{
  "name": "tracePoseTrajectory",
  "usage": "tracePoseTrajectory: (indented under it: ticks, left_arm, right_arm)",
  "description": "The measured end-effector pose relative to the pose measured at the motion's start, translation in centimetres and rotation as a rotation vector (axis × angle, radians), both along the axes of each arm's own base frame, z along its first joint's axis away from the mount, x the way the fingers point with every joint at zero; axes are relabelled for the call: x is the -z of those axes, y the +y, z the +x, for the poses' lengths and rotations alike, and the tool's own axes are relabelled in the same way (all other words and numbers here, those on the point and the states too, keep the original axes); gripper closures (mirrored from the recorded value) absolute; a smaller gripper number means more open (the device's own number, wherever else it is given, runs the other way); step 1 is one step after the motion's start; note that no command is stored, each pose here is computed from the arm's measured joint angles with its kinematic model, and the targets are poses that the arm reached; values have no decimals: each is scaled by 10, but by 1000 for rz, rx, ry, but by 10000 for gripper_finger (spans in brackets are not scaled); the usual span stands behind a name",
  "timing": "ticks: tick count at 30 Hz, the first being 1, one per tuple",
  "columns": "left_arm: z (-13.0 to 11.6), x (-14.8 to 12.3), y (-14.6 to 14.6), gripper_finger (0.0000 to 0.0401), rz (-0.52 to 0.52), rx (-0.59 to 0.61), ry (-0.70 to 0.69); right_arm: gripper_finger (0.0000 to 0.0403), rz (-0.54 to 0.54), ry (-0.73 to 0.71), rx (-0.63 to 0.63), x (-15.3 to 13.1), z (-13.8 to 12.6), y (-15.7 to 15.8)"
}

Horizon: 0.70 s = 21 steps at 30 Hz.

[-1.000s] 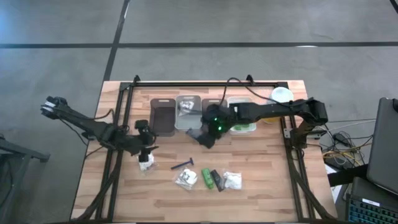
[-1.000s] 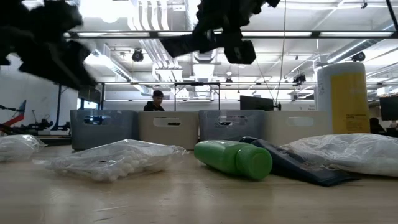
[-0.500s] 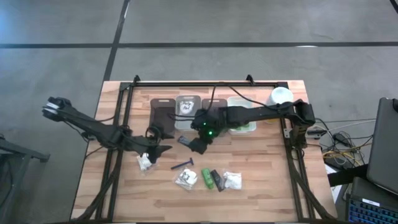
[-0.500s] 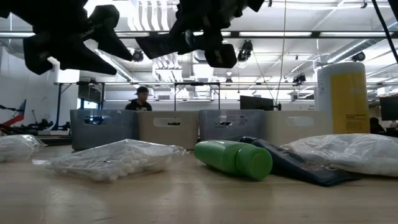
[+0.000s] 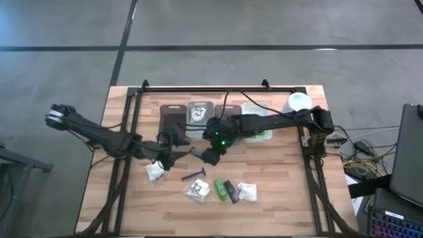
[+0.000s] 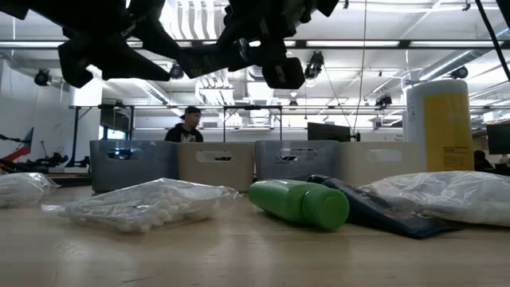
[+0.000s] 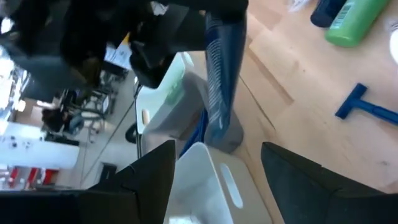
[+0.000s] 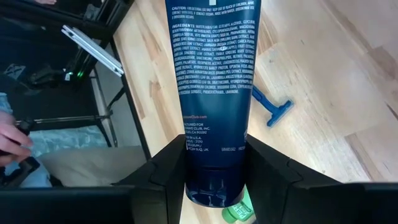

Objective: Pick & Place Travel size toiletries
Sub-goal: Put the blue shave cream into the left black bin

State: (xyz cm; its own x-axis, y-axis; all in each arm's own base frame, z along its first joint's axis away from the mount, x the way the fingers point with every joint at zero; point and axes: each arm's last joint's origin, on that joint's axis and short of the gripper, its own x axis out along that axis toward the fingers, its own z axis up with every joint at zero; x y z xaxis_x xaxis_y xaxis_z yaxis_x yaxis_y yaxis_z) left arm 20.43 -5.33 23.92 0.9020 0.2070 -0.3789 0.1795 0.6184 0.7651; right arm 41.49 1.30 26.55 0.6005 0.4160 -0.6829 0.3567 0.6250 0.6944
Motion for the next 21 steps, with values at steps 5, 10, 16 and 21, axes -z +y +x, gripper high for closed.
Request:
tracePoseTrajectory:
  ticks: [5,10,16,21]
  left_arm:
    - [11,6,-3,158,28,39,8]
    - [23,6,-2,171,33,20,24]
    - [34,5,-2,227,51,13,43]
    - [39,3,-3,279,65,3,54]
  right_arm:
    - [281,-1,-4,0,0,0,0]
    - [277,1,-17,1,-1,1,0]
    - [274,12,-10,14,-1,1,0]
    - [280,15,-3,29,-1,1,-1]
